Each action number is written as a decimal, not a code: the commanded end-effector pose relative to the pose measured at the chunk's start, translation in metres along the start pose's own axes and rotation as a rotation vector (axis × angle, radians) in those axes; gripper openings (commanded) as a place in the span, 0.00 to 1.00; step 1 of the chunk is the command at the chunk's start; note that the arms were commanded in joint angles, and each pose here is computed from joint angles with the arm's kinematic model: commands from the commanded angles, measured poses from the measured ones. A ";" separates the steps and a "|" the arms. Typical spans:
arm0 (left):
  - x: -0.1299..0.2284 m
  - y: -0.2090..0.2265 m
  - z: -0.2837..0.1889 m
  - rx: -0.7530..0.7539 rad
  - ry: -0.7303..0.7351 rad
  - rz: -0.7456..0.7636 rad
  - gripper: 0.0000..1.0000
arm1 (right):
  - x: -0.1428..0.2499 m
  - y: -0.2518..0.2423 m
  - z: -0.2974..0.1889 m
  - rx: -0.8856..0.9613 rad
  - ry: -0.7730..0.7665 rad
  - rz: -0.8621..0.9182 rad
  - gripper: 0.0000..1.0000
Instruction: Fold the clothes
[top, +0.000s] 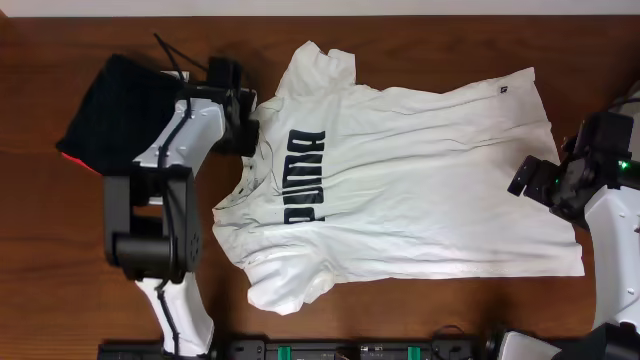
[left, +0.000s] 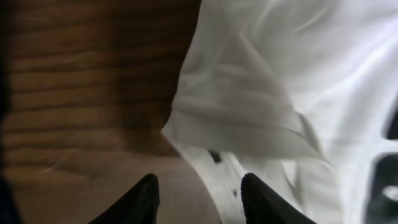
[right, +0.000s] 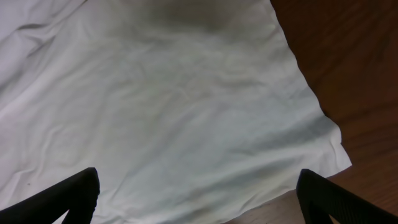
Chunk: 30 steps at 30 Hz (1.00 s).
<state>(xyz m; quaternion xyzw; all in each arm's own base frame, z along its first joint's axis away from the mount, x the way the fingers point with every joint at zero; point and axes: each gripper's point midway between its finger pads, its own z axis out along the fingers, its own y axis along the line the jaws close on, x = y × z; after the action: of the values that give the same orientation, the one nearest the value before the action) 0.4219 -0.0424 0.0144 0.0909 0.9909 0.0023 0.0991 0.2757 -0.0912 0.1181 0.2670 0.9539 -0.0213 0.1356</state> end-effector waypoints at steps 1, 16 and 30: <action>0.003 0.003 0.010 -0.011 0.009 0.026 0.45 | 0.000 -0.004 0.000 0.015 -0.002 0.016 0.99; -0.028 0.006 0.008 -0.024 -0.115 0.023 0.14 | 0.000 -0.004 0.000 0.015 -0.002 0.015 0.99; -0.028 0.007 0.012 -0.018 -0.117 0.019 0.41 | 0.000 -0.004 0.000 0.015 -0.002 0.016 0.99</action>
<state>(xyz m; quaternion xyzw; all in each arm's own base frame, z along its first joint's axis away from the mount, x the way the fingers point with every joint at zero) 0.4538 -0.0438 0.0128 0.0970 0.9821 0.0049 0.1617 0.2758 -0.0914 0.1182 0.2672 0.9538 -0.0215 0.1360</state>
